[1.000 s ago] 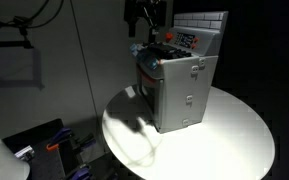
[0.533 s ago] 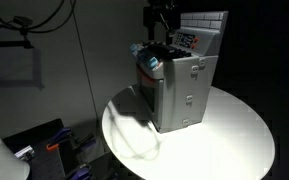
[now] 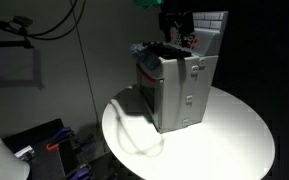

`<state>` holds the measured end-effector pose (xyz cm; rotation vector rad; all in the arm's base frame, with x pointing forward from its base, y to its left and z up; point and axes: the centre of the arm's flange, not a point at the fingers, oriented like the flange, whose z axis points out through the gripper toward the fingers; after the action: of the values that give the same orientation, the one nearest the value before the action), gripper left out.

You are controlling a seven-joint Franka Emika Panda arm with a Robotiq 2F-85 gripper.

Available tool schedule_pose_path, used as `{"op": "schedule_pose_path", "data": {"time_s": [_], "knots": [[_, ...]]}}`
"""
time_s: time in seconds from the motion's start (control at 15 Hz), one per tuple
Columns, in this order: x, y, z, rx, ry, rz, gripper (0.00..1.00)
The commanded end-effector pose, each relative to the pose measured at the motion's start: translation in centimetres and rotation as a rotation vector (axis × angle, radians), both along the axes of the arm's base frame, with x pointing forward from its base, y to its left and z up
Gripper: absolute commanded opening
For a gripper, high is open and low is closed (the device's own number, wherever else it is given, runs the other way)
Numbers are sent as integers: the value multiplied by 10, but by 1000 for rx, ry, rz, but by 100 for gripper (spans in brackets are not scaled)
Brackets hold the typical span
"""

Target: Push the top right button on the toy stove

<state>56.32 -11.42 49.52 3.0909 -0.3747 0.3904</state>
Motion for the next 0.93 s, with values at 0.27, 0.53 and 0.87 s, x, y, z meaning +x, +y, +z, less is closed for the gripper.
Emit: {"op": "schedule_pose_path", "data": {"time_s": [0.27,0.53,0.87], "knots": [[5,-1,-7,-50,-3,-33,100],[5,-1,-7,-52,-2,-32,100],[16,-1,-12,-67,-44,-62,100]]}}
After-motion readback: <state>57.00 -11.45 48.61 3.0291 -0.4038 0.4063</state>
